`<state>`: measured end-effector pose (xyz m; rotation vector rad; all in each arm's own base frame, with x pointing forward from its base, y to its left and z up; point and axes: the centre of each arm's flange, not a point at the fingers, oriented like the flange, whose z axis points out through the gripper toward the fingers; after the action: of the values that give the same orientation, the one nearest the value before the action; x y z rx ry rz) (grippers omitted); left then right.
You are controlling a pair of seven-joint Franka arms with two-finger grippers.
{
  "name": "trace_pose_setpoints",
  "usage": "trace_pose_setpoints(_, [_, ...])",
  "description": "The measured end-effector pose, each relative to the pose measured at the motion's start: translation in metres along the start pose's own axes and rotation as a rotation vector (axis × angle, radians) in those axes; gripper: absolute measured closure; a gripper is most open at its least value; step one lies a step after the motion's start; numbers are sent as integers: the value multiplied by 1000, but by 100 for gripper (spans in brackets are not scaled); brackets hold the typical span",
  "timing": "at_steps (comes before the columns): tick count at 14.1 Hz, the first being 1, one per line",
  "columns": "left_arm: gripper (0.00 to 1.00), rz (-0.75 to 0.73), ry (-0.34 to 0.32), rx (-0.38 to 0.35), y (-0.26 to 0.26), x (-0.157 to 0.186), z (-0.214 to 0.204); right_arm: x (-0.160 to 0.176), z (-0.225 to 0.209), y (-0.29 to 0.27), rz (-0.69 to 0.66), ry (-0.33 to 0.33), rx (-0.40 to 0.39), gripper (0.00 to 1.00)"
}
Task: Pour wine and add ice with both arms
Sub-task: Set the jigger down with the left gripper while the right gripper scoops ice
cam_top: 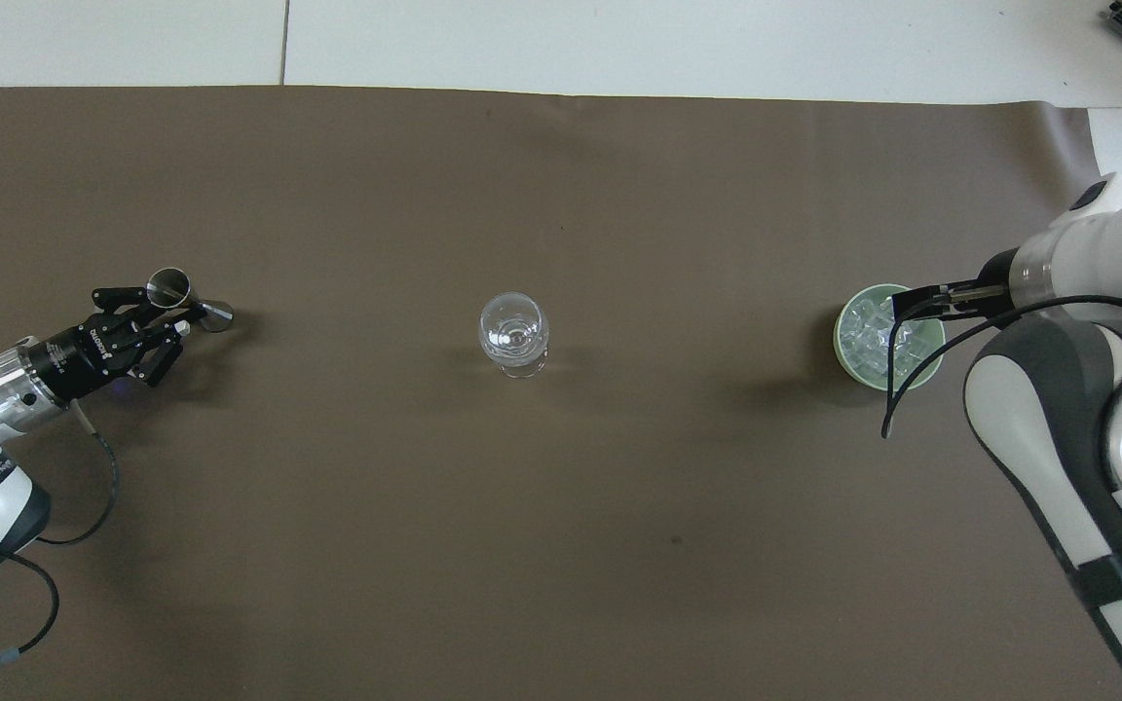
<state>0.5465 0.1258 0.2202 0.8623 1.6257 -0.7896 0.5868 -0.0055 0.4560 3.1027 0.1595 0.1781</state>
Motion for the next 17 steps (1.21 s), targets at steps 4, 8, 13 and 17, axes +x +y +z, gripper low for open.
trace_pose_setpoints(4, [14, 7, 4, 4, 1, 0, -1, -5, 42, -1, -55, -15, -3, 0])
trace_pose_setpoints(8, [0, 75, 86, 98, 4, -5, -6, -10, 64, -2, -121, -32, -17, 23])
trace_pose_setpoints(13, [0, 219, 188, 215, 9, -11, -14, -17, 94, -4, -147, -27, -38, 31])
trace_pose_setpoints(17, [0, 416, 316, 317, 23, -26, -37, -22, 106, -4, -153, -29, -40, 31])
